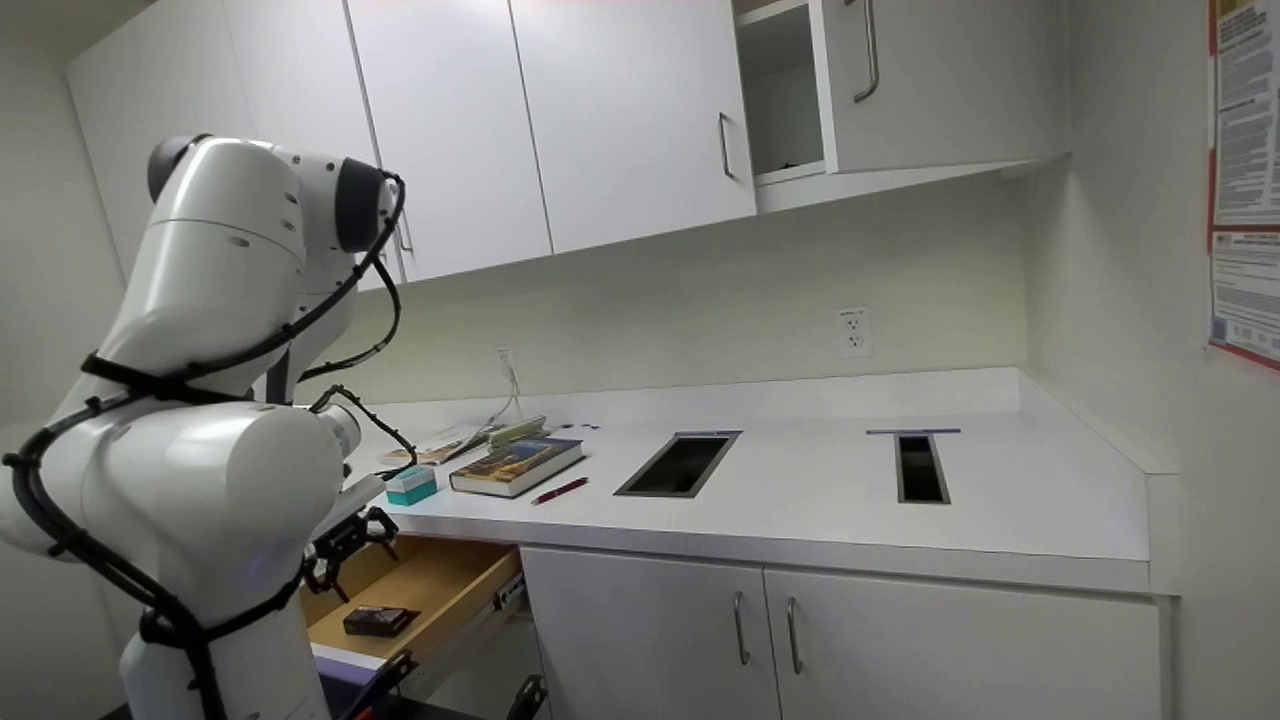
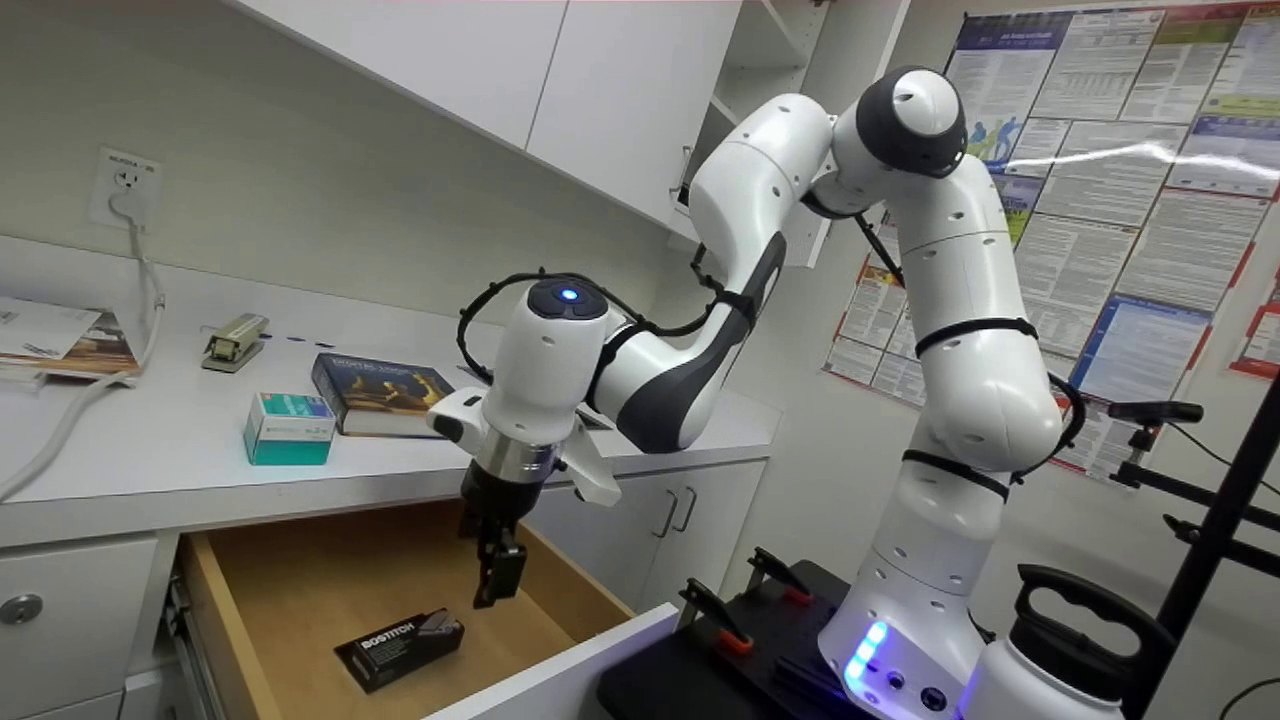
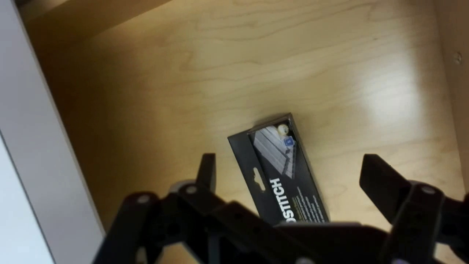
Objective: Open the drawer,take out the brown card,put it back and put it on the counter and close it
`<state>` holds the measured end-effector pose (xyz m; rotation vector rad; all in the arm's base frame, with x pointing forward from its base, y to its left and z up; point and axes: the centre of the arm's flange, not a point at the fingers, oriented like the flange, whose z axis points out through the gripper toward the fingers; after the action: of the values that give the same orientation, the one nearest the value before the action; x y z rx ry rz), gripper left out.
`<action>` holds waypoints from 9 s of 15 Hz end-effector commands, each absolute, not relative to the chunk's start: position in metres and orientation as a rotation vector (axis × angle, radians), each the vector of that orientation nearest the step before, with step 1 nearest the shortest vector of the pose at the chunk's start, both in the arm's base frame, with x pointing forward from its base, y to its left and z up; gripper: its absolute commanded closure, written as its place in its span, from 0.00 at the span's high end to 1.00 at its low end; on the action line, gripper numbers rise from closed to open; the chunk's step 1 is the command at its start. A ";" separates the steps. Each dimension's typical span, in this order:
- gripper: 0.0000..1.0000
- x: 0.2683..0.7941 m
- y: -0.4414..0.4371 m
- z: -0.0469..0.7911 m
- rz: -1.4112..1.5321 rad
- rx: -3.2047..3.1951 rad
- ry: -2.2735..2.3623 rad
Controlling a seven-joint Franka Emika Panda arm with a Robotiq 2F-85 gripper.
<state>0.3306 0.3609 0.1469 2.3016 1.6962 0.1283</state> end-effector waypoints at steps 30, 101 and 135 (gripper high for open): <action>0.66 0.376 0.391 0.080 -0.101 2.017 2.328; 0.16 0.394 0.437 0.248 0.269 2.121 1.889; 0.16 0.583 0.127 0.331 0.265 2.694 0.133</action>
<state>0.5951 0.1597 0.3190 2.6642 0.3302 0.2393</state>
